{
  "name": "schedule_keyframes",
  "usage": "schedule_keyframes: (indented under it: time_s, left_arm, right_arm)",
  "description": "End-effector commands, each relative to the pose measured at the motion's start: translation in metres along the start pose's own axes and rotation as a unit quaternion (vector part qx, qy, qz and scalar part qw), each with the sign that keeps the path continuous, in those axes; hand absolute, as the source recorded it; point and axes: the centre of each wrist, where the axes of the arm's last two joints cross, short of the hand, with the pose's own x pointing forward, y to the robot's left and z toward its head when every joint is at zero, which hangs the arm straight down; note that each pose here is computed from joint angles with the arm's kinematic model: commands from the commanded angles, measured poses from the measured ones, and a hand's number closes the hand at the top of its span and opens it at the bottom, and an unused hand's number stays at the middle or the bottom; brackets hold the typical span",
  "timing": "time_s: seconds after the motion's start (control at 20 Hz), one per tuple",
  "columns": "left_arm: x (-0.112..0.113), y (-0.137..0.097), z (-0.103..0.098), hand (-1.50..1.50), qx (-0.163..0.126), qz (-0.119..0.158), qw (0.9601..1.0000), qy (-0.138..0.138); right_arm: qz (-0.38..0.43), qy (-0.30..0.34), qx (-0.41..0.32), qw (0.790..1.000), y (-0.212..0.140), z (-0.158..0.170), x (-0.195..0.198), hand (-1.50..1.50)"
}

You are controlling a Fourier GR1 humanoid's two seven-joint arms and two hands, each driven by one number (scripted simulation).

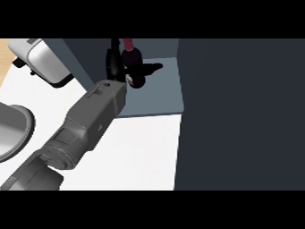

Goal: Pick up the wine, place it into the cabinet and close the cabinet

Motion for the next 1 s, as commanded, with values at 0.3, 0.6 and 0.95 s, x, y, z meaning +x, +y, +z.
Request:
schedule_keyframes:
  time_s: [0.3, 0.6, 0.95]
  left_arm:
    - [0.000, 0.003, 0.001, -1.50, -0.047, 0.081, 0.9942, -0.052]
    - [0.006, -0.009, 0.011, -1.50, -0.073, 0.121, 0.9871, -0.075]
    - [0.012, -0.011, 0.022, -1.50, -0.098, 0.150, 0.9802, -0.085]
  right_arm:
    - [-0.031, -0.033, 0.007, 0.999, 0.005, 0.025, 0.035, -1.50]
    - [-0.013, -0.017, -0.015, 1.000, -0.003, 0.027, 0.039, -1.50]
    - [-0.019, -0.023, -0.012, 0.999, 0.007, 0.032, 0.042, -1.50]
